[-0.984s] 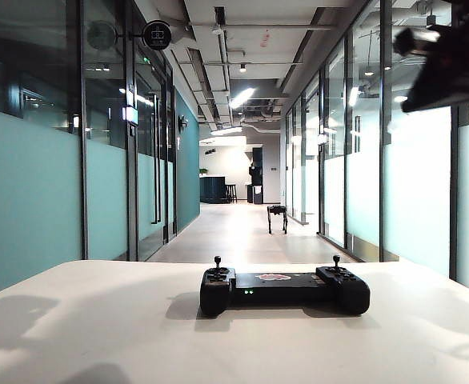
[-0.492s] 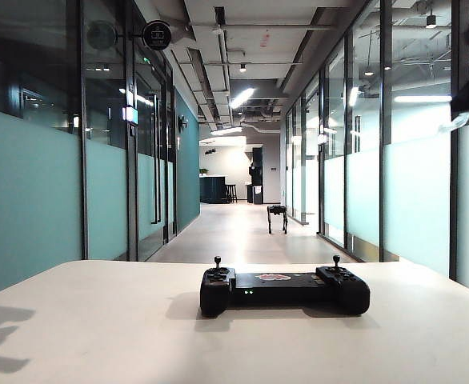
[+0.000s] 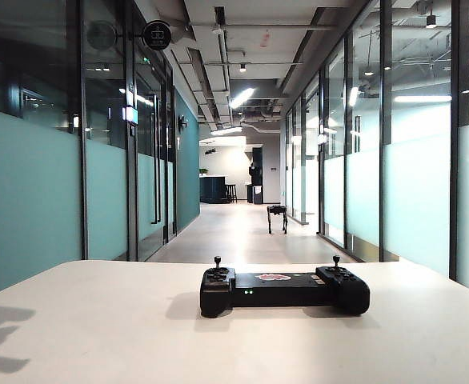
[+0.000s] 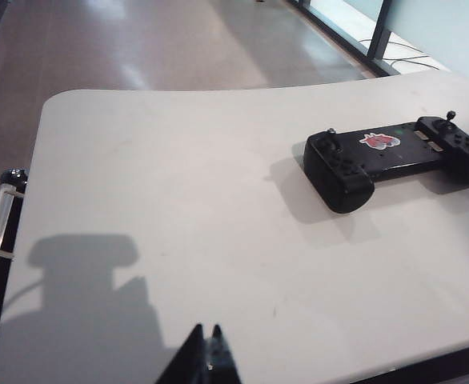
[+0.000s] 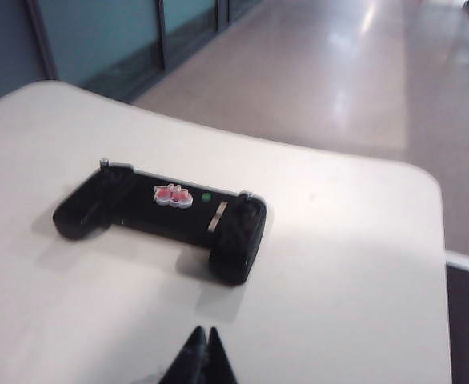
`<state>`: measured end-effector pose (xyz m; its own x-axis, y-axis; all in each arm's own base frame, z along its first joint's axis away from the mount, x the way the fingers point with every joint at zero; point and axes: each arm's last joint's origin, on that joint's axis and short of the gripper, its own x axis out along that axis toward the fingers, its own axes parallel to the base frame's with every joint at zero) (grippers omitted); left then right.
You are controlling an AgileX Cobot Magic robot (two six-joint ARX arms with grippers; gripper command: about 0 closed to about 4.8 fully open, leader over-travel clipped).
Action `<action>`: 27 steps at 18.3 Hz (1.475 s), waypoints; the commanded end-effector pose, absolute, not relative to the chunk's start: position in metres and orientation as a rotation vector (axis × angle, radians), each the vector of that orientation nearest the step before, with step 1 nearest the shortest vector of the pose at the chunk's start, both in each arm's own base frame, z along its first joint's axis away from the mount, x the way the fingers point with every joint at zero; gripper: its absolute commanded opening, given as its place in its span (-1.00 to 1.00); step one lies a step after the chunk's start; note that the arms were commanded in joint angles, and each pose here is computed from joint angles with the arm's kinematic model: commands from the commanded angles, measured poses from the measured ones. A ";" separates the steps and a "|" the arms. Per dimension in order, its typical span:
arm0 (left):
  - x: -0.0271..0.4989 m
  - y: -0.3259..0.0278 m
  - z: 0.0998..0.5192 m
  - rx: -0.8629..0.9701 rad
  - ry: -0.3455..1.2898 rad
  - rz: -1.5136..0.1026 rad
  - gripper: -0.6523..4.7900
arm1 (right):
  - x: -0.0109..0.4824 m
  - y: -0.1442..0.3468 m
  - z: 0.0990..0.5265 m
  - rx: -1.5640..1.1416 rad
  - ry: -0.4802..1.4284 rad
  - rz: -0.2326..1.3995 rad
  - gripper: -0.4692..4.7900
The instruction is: Push the left joystick on the remote control sitting on the white table forward to make the robot dog walk in a straight line until it approaches the door.
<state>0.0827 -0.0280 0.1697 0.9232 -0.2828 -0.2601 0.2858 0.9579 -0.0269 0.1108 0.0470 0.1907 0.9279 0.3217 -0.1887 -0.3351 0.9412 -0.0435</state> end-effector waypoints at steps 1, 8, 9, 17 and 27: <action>0.083 -0.028 0.171 0.008 0.257 -0.292 -0.78 | 0.102 0.042 0.187 -0.058 0.099 0.313 -0.84; 0.083 -0.028 0.171 0.008 0.257 -0.292 -0.78 | 0.096 0.024 0.173 -0.037 0.007 0.173 -0.84; 0.083 -0.028 0.171 0.008 0.257 -0.292 -0.78 | 0.096 0.021 0.172 -0.035 -0.002 0.159 -0.84; 0.083 -0.028 0.171 0.008 0.257 -0.292 -0.78 | 0.095 0.007 0.179 -0.031 -0.082 0.075 -0.84; 0.083 -0.028 0.171 0.008 0.257 -0.292 -0.78 | 0.097 0.002 0.171 -0.024 -0.079 0.020 -0.84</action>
